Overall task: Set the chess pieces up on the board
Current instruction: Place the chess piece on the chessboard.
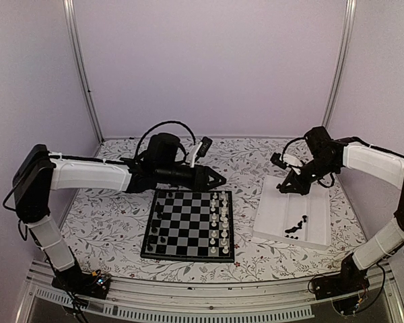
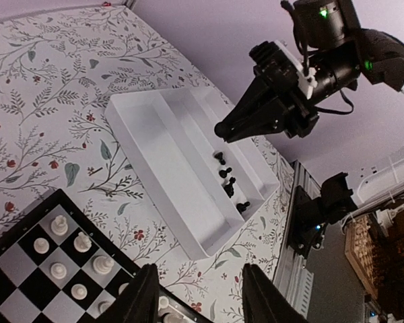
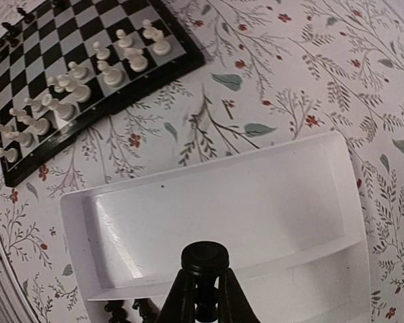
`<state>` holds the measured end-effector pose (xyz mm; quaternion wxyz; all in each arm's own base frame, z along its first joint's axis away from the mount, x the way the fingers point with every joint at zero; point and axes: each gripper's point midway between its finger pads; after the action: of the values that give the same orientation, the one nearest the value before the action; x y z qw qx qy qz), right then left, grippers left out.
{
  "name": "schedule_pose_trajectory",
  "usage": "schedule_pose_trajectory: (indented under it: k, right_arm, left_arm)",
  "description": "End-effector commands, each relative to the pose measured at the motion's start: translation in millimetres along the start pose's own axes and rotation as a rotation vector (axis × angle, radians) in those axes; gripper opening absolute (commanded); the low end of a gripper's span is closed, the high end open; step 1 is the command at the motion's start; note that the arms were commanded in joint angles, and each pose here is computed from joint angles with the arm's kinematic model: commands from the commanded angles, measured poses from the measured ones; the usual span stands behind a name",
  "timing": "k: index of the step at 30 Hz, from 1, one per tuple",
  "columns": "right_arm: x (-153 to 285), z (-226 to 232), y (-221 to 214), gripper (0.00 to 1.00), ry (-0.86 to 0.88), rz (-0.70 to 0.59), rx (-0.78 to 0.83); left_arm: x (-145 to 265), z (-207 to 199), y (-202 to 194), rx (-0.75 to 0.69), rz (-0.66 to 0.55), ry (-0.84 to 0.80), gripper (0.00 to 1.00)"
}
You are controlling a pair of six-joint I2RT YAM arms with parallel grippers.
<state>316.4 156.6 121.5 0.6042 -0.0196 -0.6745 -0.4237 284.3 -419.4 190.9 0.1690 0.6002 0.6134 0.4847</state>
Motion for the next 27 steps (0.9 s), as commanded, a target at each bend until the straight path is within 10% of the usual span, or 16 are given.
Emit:
schedule_pose_trajectory:
  k: [1,27]
  right_arm:
    - [16,62,21,0.06,0.208,-0.077,0.115]
    - [14,113,33,0.08,0.299,-0.039,0.287]
  left_arm:
    - [-28,-35,11,0.1,-0.086,-0.156,0.48]
    - [-122,-78,-19,0.194,0.074,-0.373,0.44]
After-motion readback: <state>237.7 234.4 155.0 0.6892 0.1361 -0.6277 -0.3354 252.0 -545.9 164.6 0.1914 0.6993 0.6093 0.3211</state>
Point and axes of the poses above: each gripper's point midway between its finger pads, its own x axis back along the fingers, its own z axis along the line the jaws close on, y = z × x, and after that the axes turned 6 degrees about -x, right-handed
